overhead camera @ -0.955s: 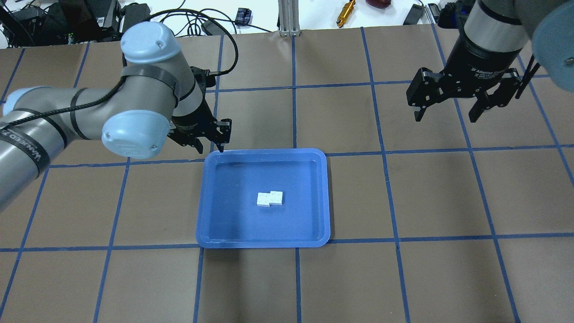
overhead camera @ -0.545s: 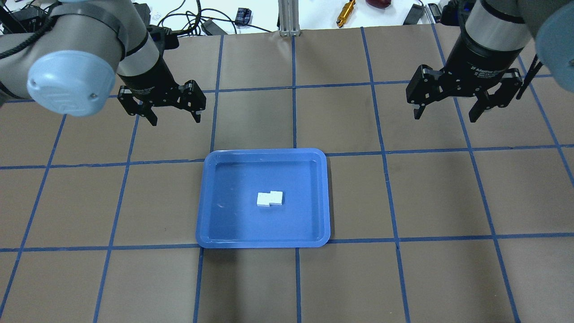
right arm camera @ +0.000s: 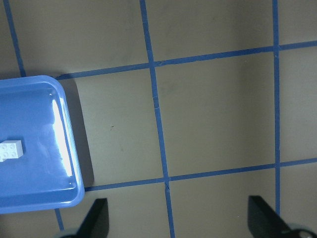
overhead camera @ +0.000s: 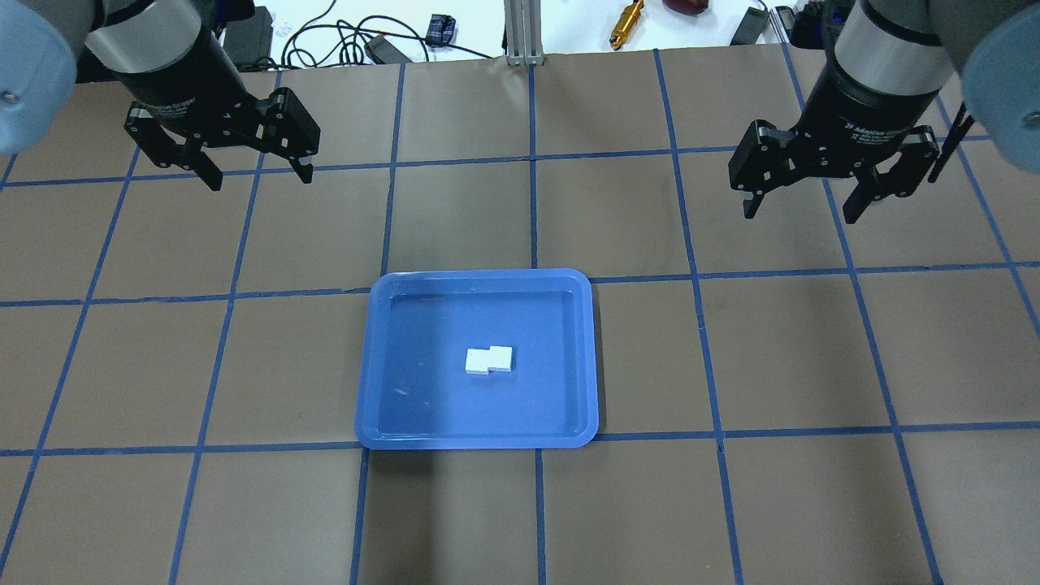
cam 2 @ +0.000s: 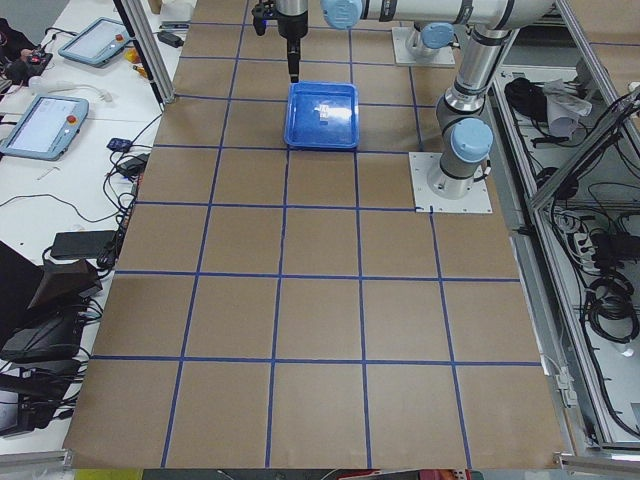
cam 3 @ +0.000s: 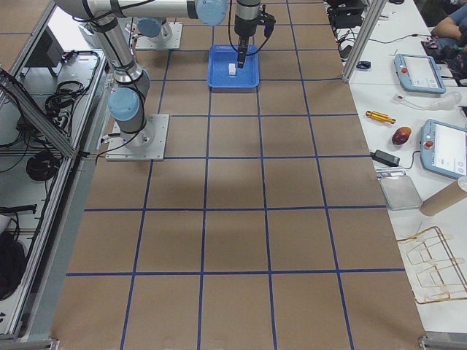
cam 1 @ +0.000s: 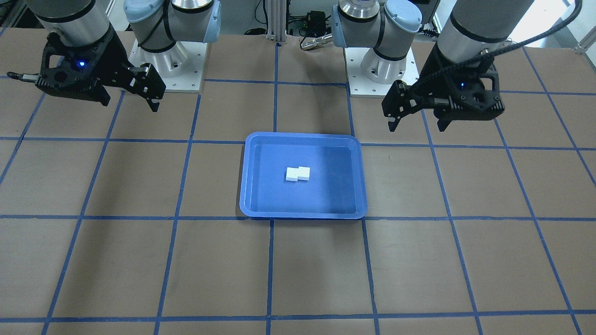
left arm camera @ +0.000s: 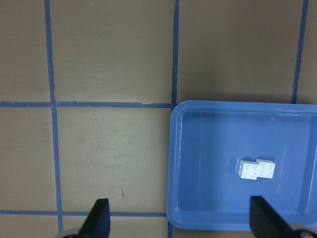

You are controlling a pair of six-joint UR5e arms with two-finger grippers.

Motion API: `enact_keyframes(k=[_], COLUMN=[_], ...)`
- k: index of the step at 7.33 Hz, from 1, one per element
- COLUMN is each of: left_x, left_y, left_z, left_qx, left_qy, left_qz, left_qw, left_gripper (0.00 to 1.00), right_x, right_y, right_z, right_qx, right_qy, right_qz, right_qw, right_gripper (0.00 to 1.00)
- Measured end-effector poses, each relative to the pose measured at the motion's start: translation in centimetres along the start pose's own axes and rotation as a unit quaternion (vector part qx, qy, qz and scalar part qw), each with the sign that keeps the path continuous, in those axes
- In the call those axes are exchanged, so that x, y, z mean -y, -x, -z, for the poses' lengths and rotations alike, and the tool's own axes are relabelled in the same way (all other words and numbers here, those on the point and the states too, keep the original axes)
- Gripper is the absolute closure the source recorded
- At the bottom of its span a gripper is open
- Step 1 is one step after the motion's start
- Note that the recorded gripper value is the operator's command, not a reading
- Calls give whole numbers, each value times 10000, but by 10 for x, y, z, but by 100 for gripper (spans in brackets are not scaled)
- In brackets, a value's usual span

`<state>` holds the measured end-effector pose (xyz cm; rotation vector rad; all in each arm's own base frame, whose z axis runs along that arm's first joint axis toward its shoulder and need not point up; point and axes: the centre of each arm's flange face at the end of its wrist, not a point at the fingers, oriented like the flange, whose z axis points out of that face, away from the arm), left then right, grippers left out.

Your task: Assemble white blocks and place on blue tray

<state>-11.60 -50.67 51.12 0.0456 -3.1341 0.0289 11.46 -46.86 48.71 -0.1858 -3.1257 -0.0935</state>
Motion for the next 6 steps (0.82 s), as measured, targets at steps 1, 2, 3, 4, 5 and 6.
enact_keyframes(k=[1, 2, 3, 4, 5, 6], left_x=[-8, -15, -18, -17, -16, -16], left_y=[0, 1, 2, 4, 4, 2], left_z=[10, 16, 18, 18, 17, 17], left_qx=[2, 7, 1, -12, 1, 8], left_qy=[-24, -14, -11, -7, 4, 0], left_qz=[-9, -9, 7, 36, 51, 52], left_qw=[10000, 10000, 10000, 10000, 10000, 10000], left_gripper=[0, 0, 0, 0, 0, 0], right_x=[0, 0, 0, 0, 0, 1], right_y=[0, 0, 0, 0, 0, 0], right_z=[0, 0, -1, -1, 0, 0], right_qx=[-3, -7, -10, -10, -14, -18], right_qy=[-1, 1, 5, 6, 3, 1], right_qz=[1, 1, 1, 0, -1, -2], right_qw=[10000, 10000, 10000, 10000, 10000, 10000], right_gripper=[0, 0, 0, 0, 0, 0])
